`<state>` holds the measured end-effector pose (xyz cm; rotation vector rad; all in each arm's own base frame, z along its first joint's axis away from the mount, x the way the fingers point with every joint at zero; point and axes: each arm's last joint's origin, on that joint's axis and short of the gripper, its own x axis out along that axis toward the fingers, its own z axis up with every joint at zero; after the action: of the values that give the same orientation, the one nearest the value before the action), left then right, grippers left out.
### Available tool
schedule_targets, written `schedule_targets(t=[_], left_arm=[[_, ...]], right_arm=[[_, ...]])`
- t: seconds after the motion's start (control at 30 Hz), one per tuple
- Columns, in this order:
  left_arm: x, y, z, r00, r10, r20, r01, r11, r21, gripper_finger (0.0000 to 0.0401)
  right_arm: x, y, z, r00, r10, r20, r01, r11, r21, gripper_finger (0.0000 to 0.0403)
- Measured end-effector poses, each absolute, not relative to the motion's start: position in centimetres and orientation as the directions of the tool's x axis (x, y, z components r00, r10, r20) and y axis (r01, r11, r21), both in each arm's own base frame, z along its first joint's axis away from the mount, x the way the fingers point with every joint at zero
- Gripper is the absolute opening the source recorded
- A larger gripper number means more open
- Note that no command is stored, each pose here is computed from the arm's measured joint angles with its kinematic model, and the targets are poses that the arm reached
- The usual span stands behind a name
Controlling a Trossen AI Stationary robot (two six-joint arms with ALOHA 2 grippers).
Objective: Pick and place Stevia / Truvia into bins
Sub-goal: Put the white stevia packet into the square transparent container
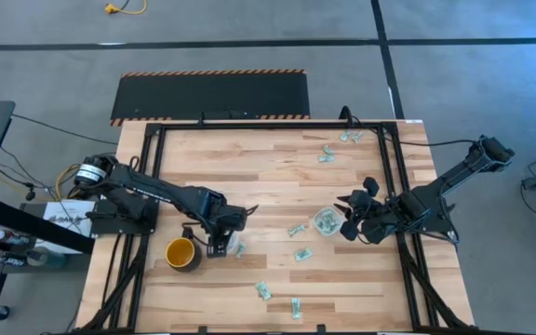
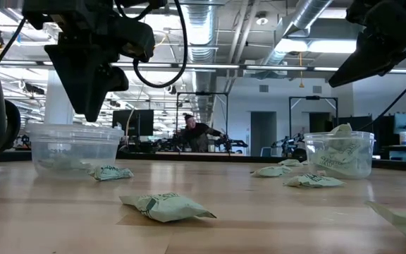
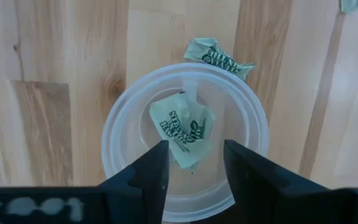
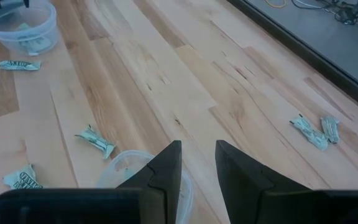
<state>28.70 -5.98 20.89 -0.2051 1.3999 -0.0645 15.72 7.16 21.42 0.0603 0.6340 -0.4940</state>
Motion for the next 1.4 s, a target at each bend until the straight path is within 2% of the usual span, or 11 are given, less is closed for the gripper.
schedule_targets(t=[0.3, 0.4, 0.57, 0.73, 0.87, 1.17, 1.4], left_arm=[[29.3, -6.0, 20.1, 0.169, -0.173, -0.97, -0.025, 0.983, -0.18, 0.0118], [29.4, -5.9, 20.0, 0.185, -0.138, -0.973, 0.012, 0.99, -0.138, 0.0113], [31.1, -5.6, 21.2, 0.379, -0.12, -0.918, 0.089, 0.992, -0.093, 0.011], [34.4, -4.2, 22.1, 0.637, -0.115, -0.762, 0.091, 0.993, -0.074, 0.011], [36.4, -3.0, 21.2, 0.721, -0.094, -0.687, 0.087, 0.995, -0.045, 0.011], [39.4, -1.3, 17.2, 0.739, -0.061, -0.671, 0.041, 0.998, -0.047, 0.011], [41.0, -1.5, 15.5, 0.71, -0.09, -0.698, 0.079, 0.996, -0.048, 0.011]], right_arm=[[15.7, 7.2, 21.4, 0.693, -0.425, -0.583, 0.458, 0.883, -0.099, 0.0093], [15.7, 7.1, 21.4, 0.692, -0.425, -0.583, 0.456, 0.884, -0.103, 0.0093], [15.7, 7.1, 21.4, 0.689, -0.428, -0.586, 0.455, 0.884, -0.11, 0.0093], [15.7, 7.1, 21.4, 0.692, -0.426, -0.583, 0.46, 0.882, -0.098, 0.0093], [15.7, 7.2, 21.4, 0.695, -0.424, -0.581, 0.461, 0.883, -0.093, 0.0093], [15.7, 7.2, 21.4, 0.694, -0.424, -0.582, 0.461, 0.883, -0.094, 0.0093], [15.7, 7.1, 21.4, 0.691, -0.426, -0.584, 0.46, 0.882, -0.1, 0.0093]])
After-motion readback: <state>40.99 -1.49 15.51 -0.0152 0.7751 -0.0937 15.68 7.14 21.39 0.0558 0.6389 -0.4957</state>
